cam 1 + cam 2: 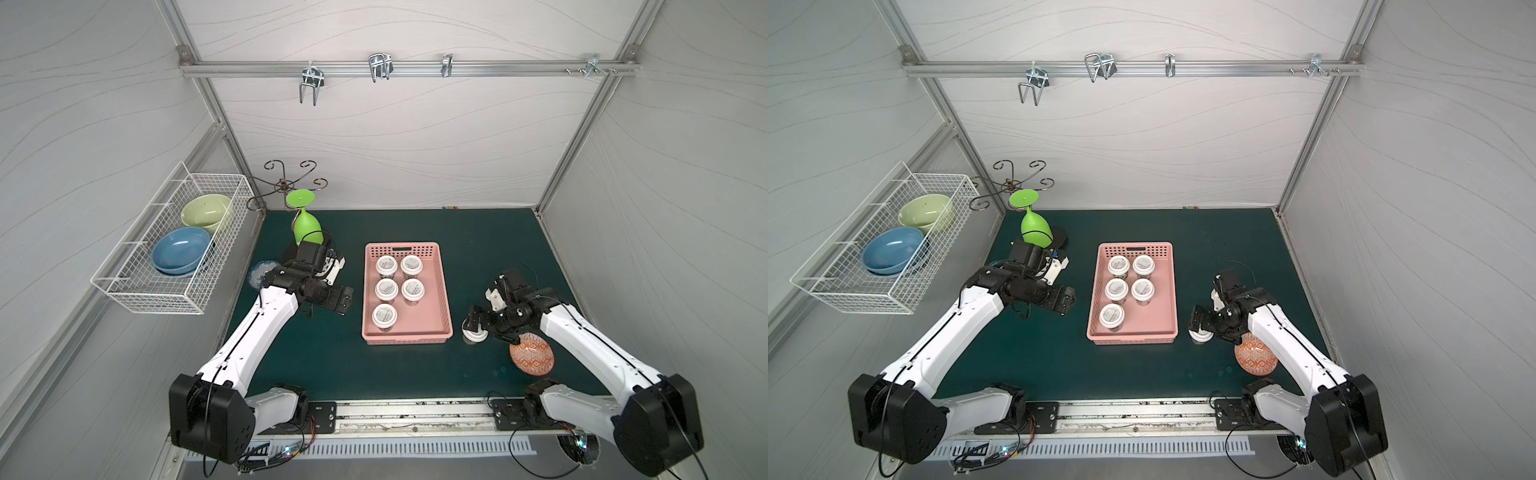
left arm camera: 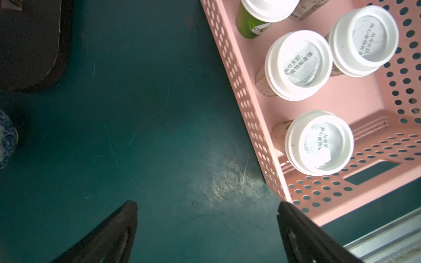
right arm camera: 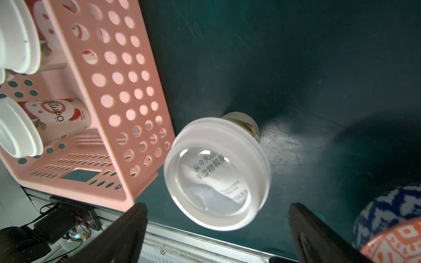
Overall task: Put the yogurt in the basket
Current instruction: Pick up the yogurt from the center of the board.
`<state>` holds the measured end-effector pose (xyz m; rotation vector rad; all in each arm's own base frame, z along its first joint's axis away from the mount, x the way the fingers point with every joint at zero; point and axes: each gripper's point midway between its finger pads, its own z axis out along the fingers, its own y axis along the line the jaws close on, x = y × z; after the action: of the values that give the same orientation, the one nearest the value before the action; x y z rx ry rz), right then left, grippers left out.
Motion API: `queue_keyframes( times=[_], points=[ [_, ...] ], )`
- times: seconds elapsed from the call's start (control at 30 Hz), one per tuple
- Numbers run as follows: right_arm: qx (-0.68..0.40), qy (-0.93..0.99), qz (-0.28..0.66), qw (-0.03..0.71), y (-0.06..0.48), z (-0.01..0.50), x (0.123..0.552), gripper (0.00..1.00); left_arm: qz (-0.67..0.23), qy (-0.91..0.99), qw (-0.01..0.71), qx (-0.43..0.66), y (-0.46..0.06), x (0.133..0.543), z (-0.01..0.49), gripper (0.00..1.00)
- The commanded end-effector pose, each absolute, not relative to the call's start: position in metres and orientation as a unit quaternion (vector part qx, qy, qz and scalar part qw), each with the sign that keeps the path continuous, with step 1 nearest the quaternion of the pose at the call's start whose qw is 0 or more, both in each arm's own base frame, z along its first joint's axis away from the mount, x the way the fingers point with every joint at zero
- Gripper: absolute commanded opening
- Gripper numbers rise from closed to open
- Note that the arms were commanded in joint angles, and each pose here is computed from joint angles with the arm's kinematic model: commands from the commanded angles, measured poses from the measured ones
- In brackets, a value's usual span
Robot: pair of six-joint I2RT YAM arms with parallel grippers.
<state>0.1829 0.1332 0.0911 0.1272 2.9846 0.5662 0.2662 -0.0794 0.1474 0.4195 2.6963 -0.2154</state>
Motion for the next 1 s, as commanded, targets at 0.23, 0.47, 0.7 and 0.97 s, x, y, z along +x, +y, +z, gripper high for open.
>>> queue_keyframes(
  times=[0.23, 0.47, 0.7, 0.97],
  points=[
    [0.039, 0.982, 0.181, 0.041, 0.138, 0.079, 0.188, 0.99, -0.087, 0.963, 0.237, 0.090, -0.056, 0.274, 0.137, 0.99],
    [0.034, 0.980, 0.190, 0.042, 0.142, 0.076, 0.190, 0.91, -0.100, 0.962, 0.244, 0.068, -0.048, 0.274, 0.139, 0.99],
    [0.031, 0.981, 0.187, 0.031, 0.142, 0.070, 0.189, 0.78, -0.106, 0.962, 0.246, 0.057, -0.044, 0.274, 0.137, 0.99],
    [0.024, 0.982, 0.186, 0.037, 0.141, 0.074, 0.188, 0.69, -0.108, 0.960, 0.256, 0.046, -0.040, 0.273, 0.138, 0.99]
  ],
)
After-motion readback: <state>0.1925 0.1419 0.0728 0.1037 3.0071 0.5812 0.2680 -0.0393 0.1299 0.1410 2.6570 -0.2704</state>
